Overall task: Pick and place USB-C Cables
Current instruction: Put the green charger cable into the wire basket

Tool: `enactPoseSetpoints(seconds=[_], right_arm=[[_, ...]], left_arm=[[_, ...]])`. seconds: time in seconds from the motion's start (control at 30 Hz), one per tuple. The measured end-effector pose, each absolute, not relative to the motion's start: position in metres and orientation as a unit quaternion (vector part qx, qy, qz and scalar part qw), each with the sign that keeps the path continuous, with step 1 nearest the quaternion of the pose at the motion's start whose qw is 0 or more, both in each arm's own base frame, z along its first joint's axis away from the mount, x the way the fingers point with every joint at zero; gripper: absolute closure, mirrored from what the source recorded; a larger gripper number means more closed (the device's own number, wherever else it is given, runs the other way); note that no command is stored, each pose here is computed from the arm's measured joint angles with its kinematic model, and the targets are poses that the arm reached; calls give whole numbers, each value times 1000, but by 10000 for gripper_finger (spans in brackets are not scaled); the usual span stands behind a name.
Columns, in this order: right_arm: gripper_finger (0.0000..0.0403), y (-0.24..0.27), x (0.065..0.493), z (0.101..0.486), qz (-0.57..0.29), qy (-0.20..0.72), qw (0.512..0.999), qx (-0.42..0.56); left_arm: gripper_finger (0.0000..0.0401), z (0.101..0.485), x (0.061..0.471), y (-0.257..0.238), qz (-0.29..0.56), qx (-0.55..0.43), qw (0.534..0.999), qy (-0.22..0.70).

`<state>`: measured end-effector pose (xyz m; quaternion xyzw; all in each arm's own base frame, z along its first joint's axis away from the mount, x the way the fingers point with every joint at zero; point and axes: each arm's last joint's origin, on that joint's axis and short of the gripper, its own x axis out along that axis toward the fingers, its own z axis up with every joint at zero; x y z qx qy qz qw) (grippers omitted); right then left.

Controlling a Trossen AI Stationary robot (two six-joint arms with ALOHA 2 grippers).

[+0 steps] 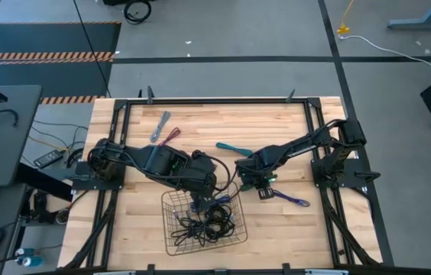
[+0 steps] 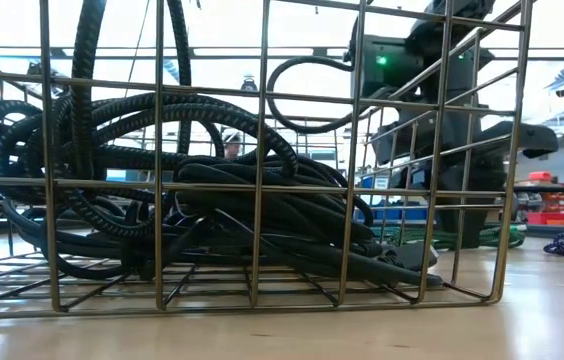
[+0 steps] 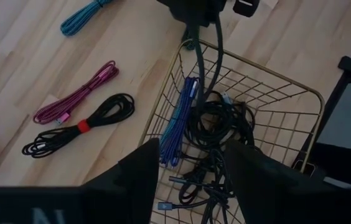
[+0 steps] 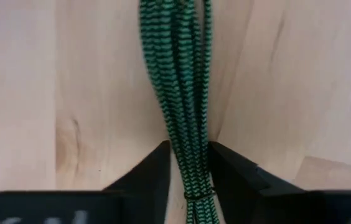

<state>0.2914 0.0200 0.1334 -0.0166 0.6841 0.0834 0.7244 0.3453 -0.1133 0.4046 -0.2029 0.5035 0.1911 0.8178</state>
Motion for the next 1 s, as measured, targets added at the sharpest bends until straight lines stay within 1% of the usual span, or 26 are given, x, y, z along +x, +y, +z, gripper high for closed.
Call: enactPoseSetpoints(seconds=[0.1, 0.13, 0.17, 0.37, 0.43, 0.53, 0.6, 0.7, 0.8, 0.93, 1.0], right_arm=[[363, 20, 291, 133, 80, 685, 724, -15], [378, 20, 291, 133, 81, 685, 724, -14], [383, 20, 291, 133, 81, 685, 724, -15], [383, 19, 289, 141, 76, 688, 721, -13], [383, 18, 280, 152, 63, 707, 704, -17], [384, 17, 280, 188, 38, 678, 734, -25], [384, 17, 271, 211, 26, 671, 741, -16], [385, 18, 267, 252, 17, 612, 791, 5], [385, 18, 258, 284, 7, 574, 818, 28], [385, 25, 254, 325, 14, 513, 857, 47], [385, 32, 257, 338, 31, 495, 867, 52]], left_arm=[[213, 405, 345, -113, 194, -208, 817, 502], [213, 405, 345, -113, 194, -208, 817, 503], [213, 405, 345, -113, 194, -208, 817, 502], [214, 405, 345, -113, 193, -207, 817, 503], [214, 405, 345, -113, 192, -205, 817, 503], [214, 408, 342, -112, 184, -197, 822, 501], [214, 413, 339, -109, 182, -200, 825, 496], [213, 421, 334, -105, 177, -202, 832, 486], [214, 432, 325, -100, 173, -203, 841, 470], [214, 449, 308, -92, 176, -199, 857, 442], [214, 457, 299, -89, 180, -199, 865, 425]])
